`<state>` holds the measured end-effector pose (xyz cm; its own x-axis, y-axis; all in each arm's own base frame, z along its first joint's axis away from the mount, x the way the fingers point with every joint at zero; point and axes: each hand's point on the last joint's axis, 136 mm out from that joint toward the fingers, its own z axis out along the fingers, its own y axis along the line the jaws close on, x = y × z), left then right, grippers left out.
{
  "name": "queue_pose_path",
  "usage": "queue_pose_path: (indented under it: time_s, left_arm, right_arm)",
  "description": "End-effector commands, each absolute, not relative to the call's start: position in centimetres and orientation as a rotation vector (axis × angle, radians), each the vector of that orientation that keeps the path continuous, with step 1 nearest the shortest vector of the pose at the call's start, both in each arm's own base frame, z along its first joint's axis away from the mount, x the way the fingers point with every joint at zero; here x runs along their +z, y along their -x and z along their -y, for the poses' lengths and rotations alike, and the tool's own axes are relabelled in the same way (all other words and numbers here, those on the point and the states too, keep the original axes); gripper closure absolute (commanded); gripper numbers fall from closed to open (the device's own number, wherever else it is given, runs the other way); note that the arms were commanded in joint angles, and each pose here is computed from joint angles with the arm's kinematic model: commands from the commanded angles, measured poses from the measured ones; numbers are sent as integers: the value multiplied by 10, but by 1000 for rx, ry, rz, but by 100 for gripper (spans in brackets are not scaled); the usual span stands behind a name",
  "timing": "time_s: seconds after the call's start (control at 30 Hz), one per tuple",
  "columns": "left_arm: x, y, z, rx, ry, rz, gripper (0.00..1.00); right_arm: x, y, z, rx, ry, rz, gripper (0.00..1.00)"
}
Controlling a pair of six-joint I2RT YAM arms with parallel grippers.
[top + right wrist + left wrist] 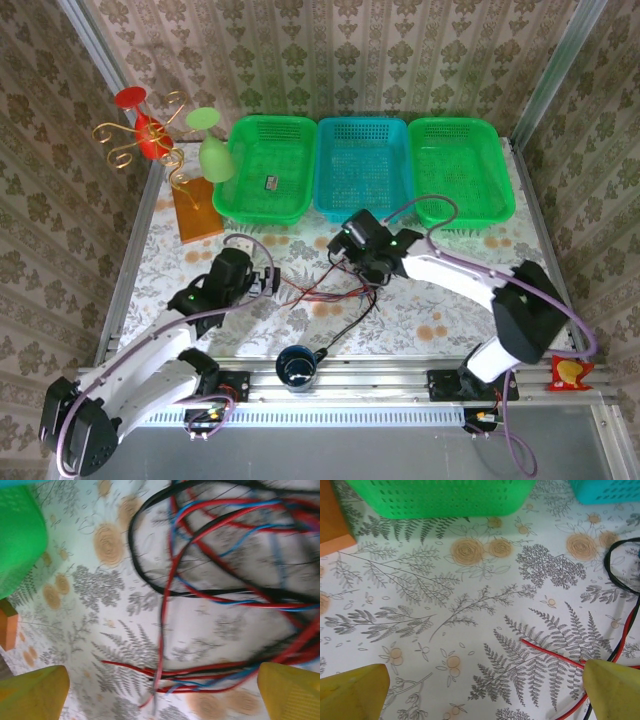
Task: Untangle the cables
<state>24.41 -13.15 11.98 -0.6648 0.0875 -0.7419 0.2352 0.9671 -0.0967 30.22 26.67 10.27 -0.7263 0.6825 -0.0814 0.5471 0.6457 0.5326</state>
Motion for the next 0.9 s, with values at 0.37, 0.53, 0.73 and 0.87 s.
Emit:
queue_pose_path:
  time_s: [0.37, 0.53, 0.73, 0.87]
  left_arm:
    - [116, -256, 157, -336, -194, -2295, 0]
    - [109, -258, 158, -322, -201, -2312, 0]
    - [101, -259, 159, -307, -212, -2332, 0]
    - [97, -259, 159, -299, -214, -2344, 0]
  right_arm:
    - [60, -316, -311, 643, -1320, -2590, 41]
    - [58, -314, -292, 453, -1377, -2574, 44]
    - [47, -313, -293, 406, -1440, -2575, 43]
    - [40, -315, -297, 376, -1446, -2594, 44]
